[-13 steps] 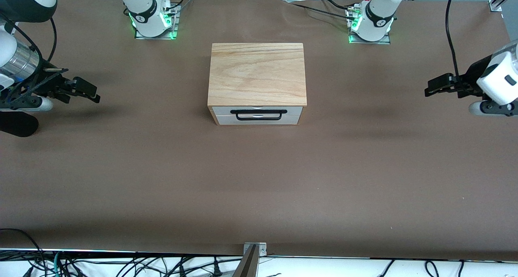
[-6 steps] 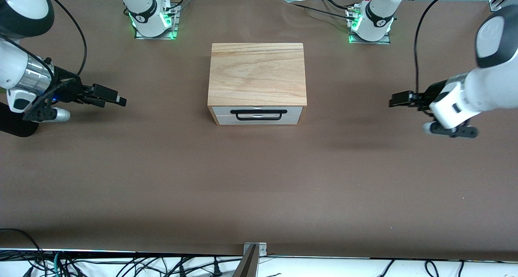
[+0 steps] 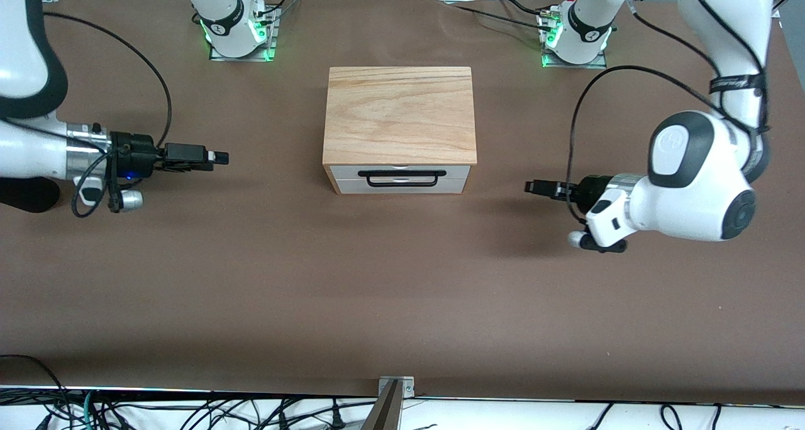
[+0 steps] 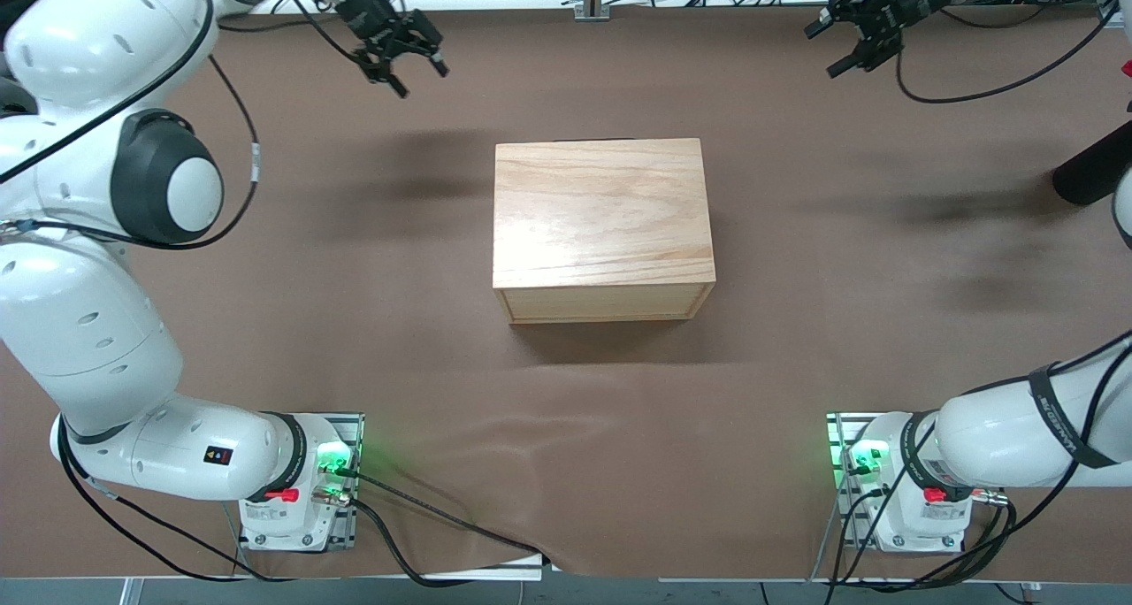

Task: Pull top drawer with both arms simultaneously
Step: 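Move the right gripper and the left gripper toward the drawer handle ends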

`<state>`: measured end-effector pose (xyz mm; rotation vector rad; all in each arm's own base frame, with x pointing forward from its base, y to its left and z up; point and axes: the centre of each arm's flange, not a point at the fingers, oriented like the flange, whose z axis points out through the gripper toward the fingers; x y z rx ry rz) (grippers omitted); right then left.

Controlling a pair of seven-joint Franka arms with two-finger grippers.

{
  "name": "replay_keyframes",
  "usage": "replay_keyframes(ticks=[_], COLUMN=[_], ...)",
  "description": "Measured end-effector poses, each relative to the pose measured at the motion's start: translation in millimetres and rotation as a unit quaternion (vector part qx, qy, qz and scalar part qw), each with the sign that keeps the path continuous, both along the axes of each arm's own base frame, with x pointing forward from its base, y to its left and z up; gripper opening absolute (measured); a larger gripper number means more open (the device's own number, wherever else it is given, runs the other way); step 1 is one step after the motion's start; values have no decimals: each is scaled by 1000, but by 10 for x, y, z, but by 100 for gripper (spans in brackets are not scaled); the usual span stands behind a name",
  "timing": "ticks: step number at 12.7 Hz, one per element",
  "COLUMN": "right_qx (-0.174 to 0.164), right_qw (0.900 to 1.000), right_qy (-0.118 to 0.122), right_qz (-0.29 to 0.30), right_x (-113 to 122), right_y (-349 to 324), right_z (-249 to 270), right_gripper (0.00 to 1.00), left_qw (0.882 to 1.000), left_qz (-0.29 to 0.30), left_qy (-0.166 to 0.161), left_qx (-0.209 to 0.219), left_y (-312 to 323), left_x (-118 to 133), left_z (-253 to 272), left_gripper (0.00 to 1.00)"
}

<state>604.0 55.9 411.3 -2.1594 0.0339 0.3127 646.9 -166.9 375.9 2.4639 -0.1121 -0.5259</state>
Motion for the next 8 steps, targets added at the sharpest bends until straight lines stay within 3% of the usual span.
replay_keyframes(ticks=[2,4,5,8], right_qx=[98,201,234,258], right_qw=[995,977,968,960], right_qy=[-24,-74,-94,-103], right_qz=[2,-10,-16,-20], right_x=[121,201,204,178], right_y=[44,294,450,1052], right_z=[-632,-1391,-1723,-2170], right_gripper=[100,100,100,100], left_qw=[997,992,989,976], left_qz=[-11,-18,-18,-17], left_qy=[1,0,-2,-18], left_qx=[-71,-124,-146,-214], left_y=[-114,-165,-191,-300], left_x=[34,63,73,95], left_z=[-263,-542,-639,-782], left_gripper=[100,100,100,100])
